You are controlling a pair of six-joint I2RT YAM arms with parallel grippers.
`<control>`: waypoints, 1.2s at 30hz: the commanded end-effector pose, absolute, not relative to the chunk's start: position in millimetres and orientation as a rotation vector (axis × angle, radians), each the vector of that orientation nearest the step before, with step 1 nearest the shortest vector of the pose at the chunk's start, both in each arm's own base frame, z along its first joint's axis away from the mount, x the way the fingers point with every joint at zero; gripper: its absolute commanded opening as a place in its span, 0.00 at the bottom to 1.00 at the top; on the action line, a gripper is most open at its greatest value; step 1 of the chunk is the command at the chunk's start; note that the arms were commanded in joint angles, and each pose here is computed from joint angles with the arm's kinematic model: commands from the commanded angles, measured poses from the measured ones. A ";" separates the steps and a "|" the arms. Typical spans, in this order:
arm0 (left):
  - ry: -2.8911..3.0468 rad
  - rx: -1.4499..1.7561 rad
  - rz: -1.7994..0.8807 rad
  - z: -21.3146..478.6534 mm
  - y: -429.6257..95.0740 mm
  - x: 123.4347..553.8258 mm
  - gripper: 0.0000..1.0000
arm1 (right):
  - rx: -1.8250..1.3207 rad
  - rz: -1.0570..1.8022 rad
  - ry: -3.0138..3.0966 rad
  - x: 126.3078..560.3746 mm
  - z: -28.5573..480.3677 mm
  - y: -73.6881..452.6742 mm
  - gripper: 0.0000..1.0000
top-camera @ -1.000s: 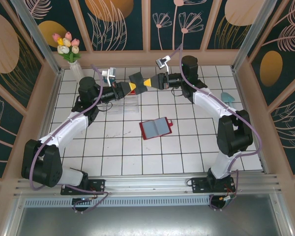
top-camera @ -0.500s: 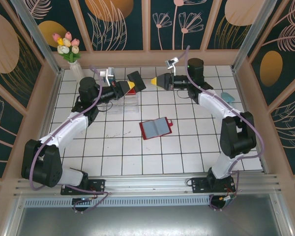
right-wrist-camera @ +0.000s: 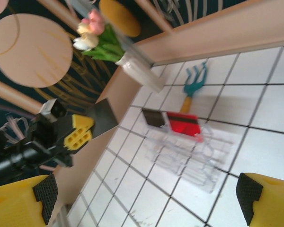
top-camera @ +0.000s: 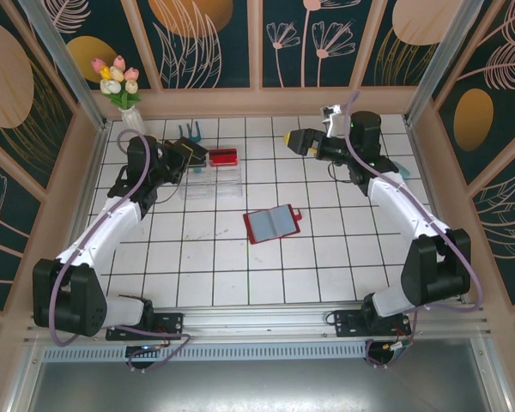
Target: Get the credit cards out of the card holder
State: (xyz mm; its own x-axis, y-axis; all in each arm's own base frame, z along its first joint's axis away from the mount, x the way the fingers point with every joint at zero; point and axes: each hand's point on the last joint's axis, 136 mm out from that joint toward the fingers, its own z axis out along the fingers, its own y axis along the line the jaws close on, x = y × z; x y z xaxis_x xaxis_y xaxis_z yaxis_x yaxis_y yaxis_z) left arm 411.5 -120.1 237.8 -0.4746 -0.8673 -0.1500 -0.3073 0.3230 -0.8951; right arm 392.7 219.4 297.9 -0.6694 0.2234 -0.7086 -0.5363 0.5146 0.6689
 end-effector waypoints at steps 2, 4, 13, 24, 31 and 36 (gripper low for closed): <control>1.884 -1.426 -1.024 217.3 -96.7 410.7 0.00 | -0.182 0.992 1.938 400.7 302.7 192.5 0.99; 1.870 -1.535 -0.982 210.0 -91.2 410.4 0.00 | -0.168 0.946 1.919 400.6 306.8 185.9 0.99; 1.855 -1.822 -0.839 187.9 -91.7 418.3 0.00 | -0.145 0.863 1.892 401.3 310.9 175.9 0.99; 1.867 -1.996 -0.665 167.3 -96.8 428.9 0.00 | -0.153 0.835 1.847 397.6 315.3 172.1 0.99; 1.892 -1.996 -0.538 162.6 -98.1 450.4 0.00 | -0.142 0.845 1.833 391.0 307.8 170.2 0.99; 1.895 -2.015 -0.480 155.4 -97.8 456.3 0.00 | -0.133 0.830 1.824 388.2 309.0 166.2 0.99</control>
State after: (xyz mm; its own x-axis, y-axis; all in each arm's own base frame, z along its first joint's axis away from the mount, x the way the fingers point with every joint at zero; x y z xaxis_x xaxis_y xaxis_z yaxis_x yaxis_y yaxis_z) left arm 463.9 -104.1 162.6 0.0256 -0.9980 0.0585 -0.8575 -0.0520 -0.5118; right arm 390.7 170.5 289.3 -0.4888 0.2727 -0.8287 -0.4358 0.7465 0.5028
